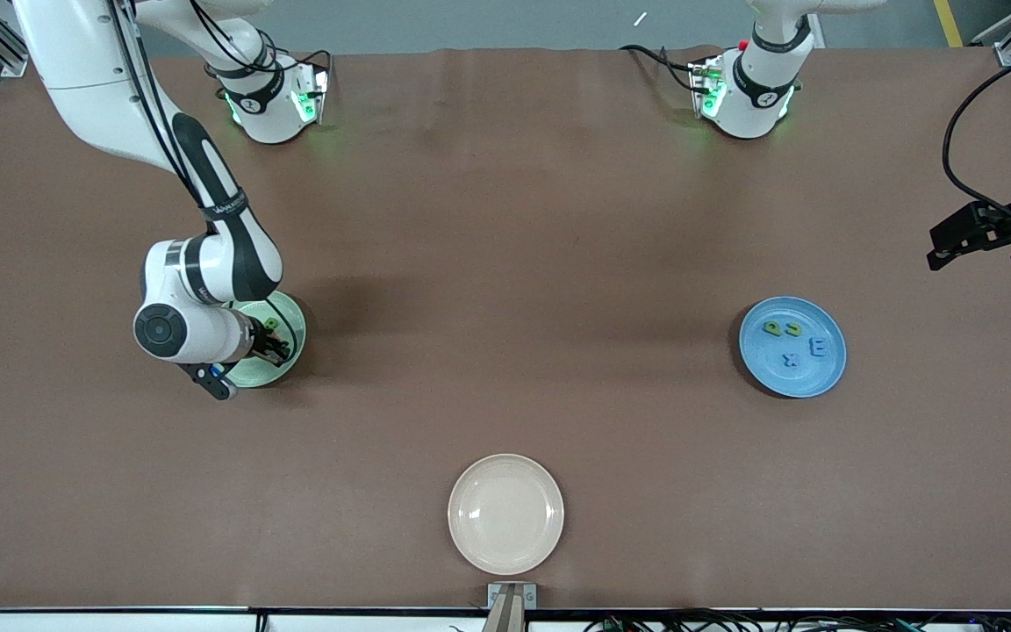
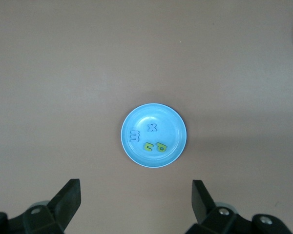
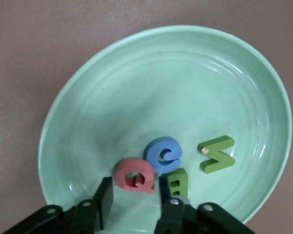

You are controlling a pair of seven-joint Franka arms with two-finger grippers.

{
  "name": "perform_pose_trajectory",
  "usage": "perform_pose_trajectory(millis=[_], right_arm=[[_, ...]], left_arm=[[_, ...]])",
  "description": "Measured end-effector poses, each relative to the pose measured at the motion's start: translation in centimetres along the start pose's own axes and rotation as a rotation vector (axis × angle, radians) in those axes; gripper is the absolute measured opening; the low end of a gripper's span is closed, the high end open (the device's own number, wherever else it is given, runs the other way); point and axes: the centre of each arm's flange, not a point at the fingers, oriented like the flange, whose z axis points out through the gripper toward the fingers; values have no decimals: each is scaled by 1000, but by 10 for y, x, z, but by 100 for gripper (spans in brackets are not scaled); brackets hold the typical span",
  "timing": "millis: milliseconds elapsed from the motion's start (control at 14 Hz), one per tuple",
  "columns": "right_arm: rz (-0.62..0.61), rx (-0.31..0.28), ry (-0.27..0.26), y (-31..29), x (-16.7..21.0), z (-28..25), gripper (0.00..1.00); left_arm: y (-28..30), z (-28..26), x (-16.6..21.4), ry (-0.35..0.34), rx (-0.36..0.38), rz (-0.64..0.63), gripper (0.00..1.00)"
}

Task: Sort upper and lower case letters into plates
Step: 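Carry the pink Q into the green plate and open the right gripper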

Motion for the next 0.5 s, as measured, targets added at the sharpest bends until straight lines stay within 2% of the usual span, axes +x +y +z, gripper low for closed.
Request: perform_pose_trajectory(millis=[285,357,499], right_arm=[[-61,-33,-38,4,4,-8,94],[-92,-52,-65,6,8,-20,100],[-170,-76,-121,14,23,-57,100]], left_arm=[[2,0,0,1,-1,4,100],[2,0,0,1,-1,4,100],[2,0,0,2,-1,4,100]])
